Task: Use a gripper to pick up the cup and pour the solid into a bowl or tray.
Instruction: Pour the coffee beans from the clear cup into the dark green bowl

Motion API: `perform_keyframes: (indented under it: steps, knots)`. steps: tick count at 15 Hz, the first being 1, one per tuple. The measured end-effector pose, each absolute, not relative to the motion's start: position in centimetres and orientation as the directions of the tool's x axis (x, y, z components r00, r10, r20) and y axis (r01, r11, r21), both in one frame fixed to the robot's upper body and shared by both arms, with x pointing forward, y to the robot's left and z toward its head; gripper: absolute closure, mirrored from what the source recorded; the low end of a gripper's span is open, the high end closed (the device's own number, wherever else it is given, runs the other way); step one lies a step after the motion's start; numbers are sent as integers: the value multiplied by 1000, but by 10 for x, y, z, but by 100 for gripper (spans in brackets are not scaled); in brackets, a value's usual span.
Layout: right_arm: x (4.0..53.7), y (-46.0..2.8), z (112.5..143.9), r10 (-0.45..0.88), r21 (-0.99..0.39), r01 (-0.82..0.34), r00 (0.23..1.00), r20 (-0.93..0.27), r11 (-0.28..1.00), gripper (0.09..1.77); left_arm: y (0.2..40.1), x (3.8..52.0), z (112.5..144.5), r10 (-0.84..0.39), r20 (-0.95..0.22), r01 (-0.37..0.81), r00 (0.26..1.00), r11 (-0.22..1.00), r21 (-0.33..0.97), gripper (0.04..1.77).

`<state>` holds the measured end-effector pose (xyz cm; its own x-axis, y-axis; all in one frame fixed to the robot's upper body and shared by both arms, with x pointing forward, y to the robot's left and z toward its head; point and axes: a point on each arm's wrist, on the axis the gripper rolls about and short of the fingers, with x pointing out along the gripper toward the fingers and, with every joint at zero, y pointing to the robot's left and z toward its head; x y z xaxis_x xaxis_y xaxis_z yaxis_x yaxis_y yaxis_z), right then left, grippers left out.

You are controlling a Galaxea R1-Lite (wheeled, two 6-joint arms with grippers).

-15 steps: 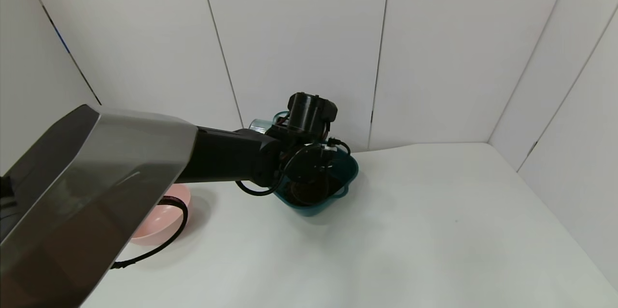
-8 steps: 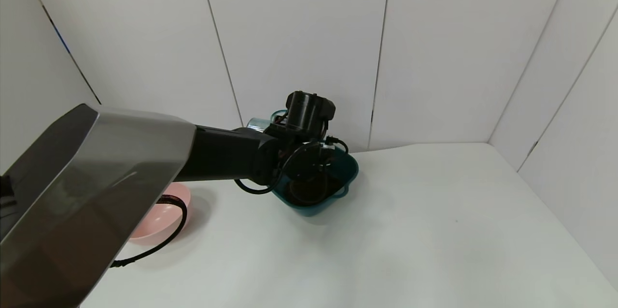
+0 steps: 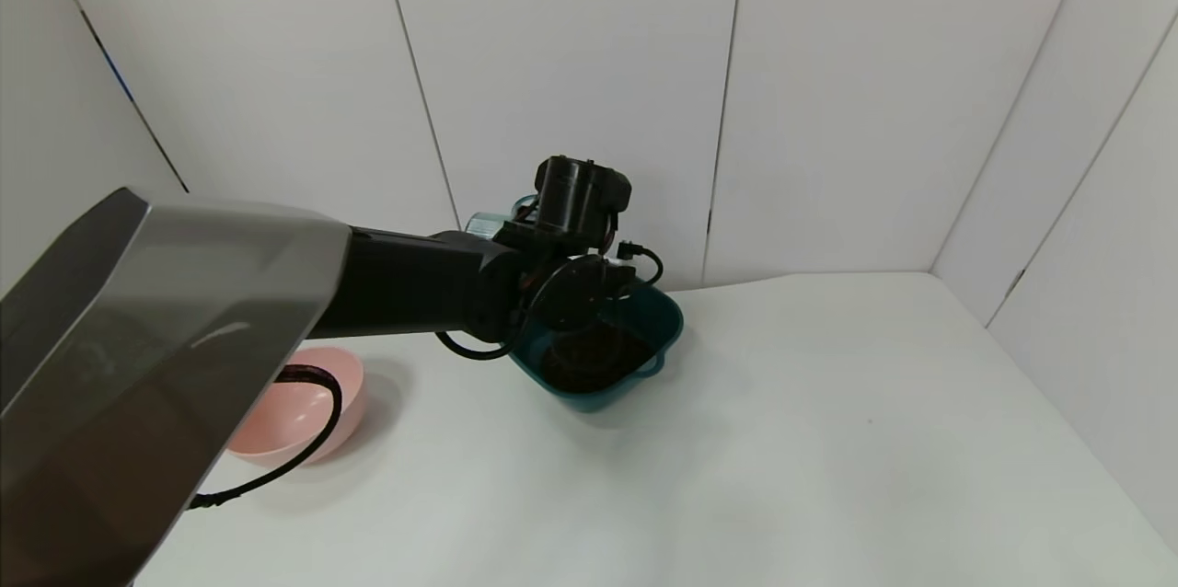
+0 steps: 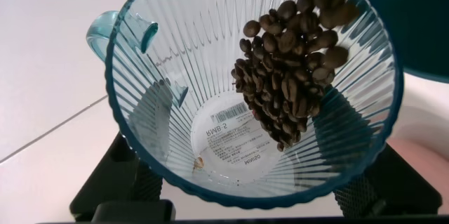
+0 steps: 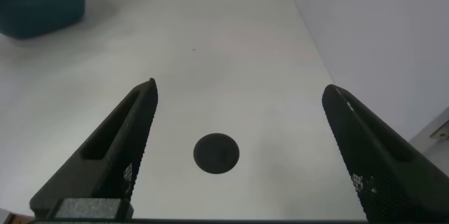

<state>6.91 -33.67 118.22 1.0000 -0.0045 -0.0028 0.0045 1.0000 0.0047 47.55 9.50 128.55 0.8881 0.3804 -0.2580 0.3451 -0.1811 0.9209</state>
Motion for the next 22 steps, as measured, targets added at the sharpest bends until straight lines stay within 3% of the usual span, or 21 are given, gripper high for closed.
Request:
perform_keyframes:
  steps: [22]
  knots:
    - [69,-337,1182,-5,4,5,1000,-3,1000,15,94,469,1283,443,-240,371,864,-237,898,52]
